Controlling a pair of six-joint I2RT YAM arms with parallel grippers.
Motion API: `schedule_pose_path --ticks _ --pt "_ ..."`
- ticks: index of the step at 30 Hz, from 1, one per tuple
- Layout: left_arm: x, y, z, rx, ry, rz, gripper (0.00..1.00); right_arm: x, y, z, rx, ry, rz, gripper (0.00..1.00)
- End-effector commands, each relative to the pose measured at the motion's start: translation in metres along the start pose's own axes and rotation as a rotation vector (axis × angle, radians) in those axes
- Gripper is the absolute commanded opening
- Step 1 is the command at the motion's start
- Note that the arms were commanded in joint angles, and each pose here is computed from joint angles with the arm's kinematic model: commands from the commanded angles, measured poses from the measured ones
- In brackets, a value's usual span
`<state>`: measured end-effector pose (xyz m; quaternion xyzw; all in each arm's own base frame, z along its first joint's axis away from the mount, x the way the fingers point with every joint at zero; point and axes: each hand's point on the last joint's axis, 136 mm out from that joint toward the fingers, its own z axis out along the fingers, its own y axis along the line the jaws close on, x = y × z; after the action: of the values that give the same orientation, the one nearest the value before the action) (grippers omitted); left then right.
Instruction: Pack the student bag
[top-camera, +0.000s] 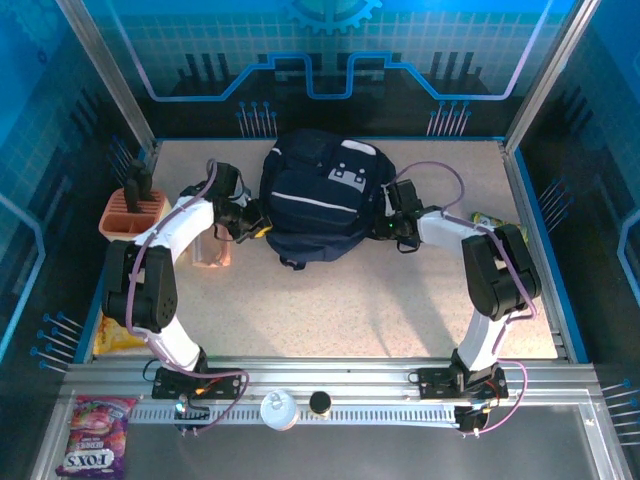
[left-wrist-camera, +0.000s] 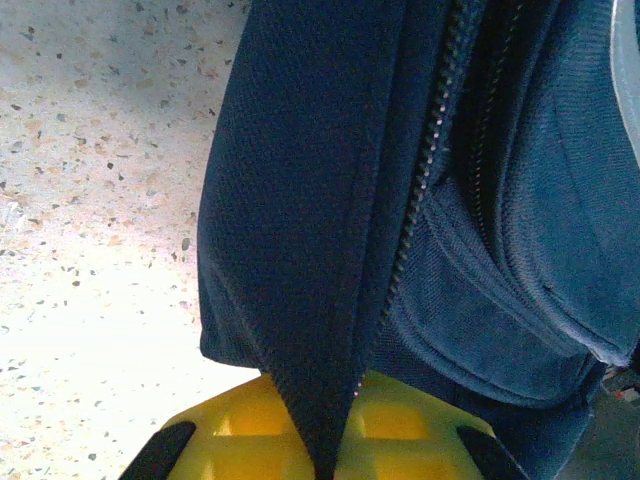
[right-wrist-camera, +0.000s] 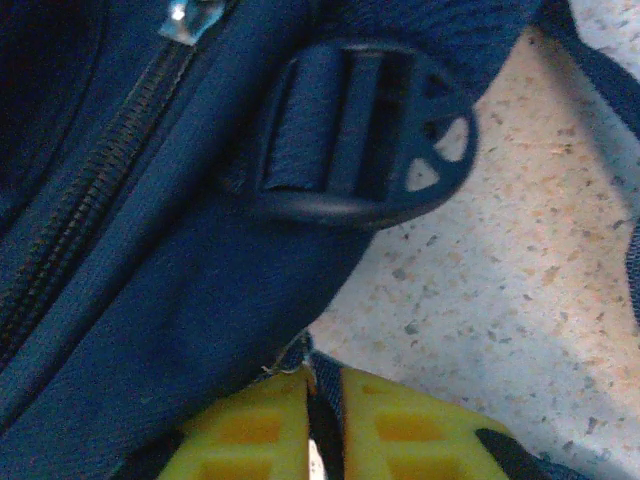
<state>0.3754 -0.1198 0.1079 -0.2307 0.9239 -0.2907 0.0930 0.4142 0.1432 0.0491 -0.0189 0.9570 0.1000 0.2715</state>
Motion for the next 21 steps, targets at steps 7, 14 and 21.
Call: schedule_pose_path --ticks 7,14,21 --pt "0.014 -0.006 -0.006 0.052 0.03 0.016 0.0 -0.01 0.015 -0.062 -0.147 -0.088 0.108 0.42" --pt "0.057 -0.001 0.012 -0.031 0.085 0.052 0.04 0.0 0.055 -0.099 -0.311 -0.079 0.162 0.54" --pt "0.086 -0.004 0.008 -0.139 0.05 0.183 0.45 -0.007 0.051 -0.11 -0.304 -0.126 0.244 0.68"
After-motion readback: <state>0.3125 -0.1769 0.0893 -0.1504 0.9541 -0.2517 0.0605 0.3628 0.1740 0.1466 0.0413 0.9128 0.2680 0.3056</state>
